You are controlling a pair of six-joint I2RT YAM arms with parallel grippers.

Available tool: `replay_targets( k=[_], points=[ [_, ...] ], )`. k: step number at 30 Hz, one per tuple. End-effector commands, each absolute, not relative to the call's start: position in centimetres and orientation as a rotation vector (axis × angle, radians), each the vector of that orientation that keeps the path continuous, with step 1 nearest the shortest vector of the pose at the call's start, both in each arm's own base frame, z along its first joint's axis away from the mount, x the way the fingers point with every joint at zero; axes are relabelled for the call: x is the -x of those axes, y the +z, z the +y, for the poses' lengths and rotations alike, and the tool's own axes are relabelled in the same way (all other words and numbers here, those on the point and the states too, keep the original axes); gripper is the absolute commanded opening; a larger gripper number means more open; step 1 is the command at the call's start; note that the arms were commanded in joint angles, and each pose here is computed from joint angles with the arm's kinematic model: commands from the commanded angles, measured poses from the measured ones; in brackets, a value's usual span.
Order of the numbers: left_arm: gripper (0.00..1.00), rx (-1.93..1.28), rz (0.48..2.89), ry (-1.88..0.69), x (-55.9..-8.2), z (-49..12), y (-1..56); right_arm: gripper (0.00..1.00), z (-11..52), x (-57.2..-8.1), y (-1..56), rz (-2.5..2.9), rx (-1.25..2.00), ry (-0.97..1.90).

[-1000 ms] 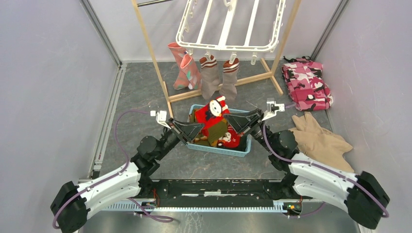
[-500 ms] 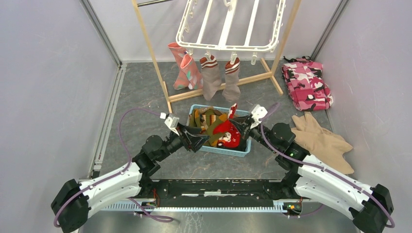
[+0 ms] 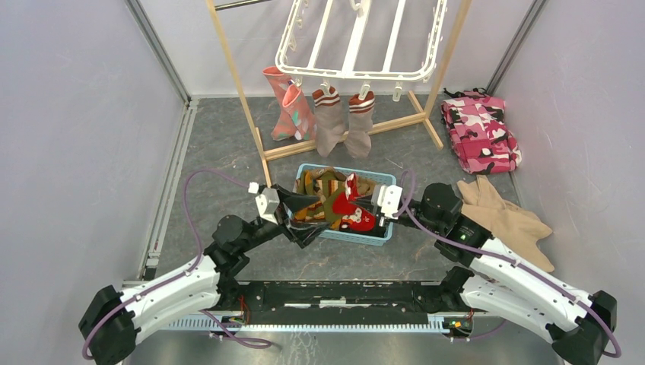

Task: Clip the socks to the hanger
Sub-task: Pick up the sock from the bin.

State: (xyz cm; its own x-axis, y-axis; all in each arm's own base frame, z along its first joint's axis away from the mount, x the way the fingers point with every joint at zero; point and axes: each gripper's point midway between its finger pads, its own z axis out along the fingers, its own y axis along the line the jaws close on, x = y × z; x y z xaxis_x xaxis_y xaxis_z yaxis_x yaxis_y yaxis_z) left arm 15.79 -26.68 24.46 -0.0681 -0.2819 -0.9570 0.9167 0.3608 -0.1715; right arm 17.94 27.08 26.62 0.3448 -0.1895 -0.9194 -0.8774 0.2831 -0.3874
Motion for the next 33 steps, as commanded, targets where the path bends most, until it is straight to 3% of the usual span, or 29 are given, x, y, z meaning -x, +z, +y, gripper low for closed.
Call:
replay_targets(
  k=[1, 7, 18, 21, 27, 33],
  points=[
    [0.86, -0.452, 1.194, -1.321, -16.1, -27.1, 29.6, 0.0, 27.8, -17.5, 27.7, 1.101, 1.24, 0.663],
    [0.83, -0.21, 1.401, -1.558, -17.9, -29.6, 29.3, 0.0, 28.1, -17.5, 27.5, 1.109, 1.227, 0.684],
    [0.79, -0.142, 1.43, -1.635, -19.1, -31.4, 29.8, 0.01, 28.1, -17.5, 26.5, 1.134, 1.234, 0.691],
    [0.69, -0.137, 1.438, -1.642, -19.3, -31.7, 29.8, 0.01, 28.2, -17.6, 26.4, 1.132, 1.234, 0.692],
    [0.66, -0.16, 1.459, -1.651, -19.3, -32.3, 29.5, 0.01, 28.4, -17.6, 26.2, 1.135, 1.238, 0.704],
    [0.52, -0.176, 1.526, -1.641, -19.5, -33.1, 28.5, 0.02, 28.5, -17.6, 26.0, 1.136, 1.238, 0.708]
  ],
)
